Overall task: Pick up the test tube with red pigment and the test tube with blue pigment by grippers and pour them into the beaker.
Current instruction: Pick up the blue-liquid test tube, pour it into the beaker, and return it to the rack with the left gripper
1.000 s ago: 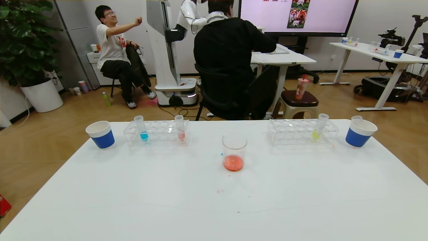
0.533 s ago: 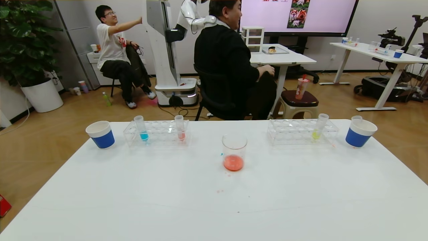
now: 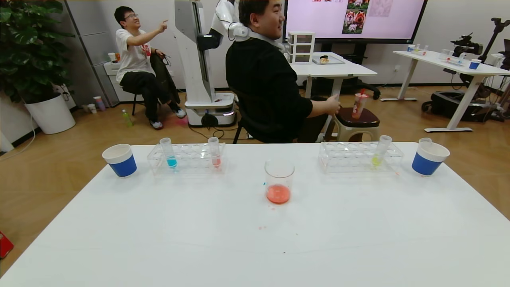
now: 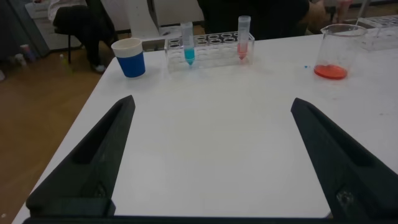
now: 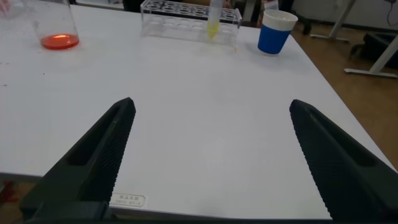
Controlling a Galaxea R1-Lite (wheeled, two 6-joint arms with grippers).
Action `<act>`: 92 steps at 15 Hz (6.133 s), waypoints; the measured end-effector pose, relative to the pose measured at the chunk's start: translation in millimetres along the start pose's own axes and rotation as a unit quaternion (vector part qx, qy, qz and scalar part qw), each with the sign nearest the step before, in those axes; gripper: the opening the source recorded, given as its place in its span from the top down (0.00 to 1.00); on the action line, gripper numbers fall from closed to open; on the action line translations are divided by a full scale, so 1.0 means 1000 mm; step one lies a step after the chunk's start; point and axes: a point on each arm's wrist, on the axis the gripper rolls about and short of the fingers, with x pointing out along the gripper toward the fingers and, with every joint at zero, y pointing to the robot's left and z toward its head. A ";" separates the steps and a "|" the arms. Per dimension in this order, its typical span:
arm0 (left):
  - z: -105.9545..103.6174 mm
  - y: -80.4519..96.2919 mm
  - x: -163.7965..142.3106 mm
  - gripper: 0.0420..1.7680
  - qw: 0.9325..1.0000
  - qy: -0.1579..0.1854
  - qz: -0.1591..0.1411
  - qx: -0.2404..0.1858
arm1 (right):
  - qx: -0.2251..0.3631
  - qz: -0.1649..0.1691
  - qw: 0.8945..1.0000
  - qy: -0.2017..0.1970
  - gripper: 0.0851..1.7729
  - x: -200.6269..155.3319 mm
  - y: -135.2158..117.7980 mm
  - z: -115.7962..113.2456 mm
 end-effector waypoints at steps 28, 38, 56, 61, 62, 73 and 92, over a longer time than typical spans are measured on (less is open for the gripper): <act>-0.027 0.015 0.377 0.01 0.998 0.048 -0.004 -0.029 | 0.000 0.000 1.000 0.000 0.03 0.000 0.000 0.000; -0.083 0.019 0.436 0.01 0.999 0.040 0.024 -0.027 | 0.000 0.000 1.000 0.000 0.03 0.000 0.000 0.000; -0.097 0.031 0.469 0.72 0.999 0.025 0.038 -0.030 | 0.000 0.000 1.000 0.000 0.03 0.000 0.000 0.000; -0.083 0.030 0.473 0.72 0.998 0.007 0.051 -0.028 | 0.000 0.000 1.000 0.000 0.03 0.000 0.000 0.000; -0.078 0.030 0.473 0.72 0.998 0.006 0.051 -0.028 | 0.000 0.000 1.000 0.000 0.03 0.000 0.000 0.000; 0.007 0.011 0.468 0.72 0.999 0.018 0.003 -0.030 | 0.000 0.000 1.000 0.000 0.03 0.000 0.000 0.000; 0.047 -0.152 0.469 0.72 0.894 -0.194 -0.352 0.197 | 0.000 0.000 1.000 0.000 0.03 0.000 0.000 0.000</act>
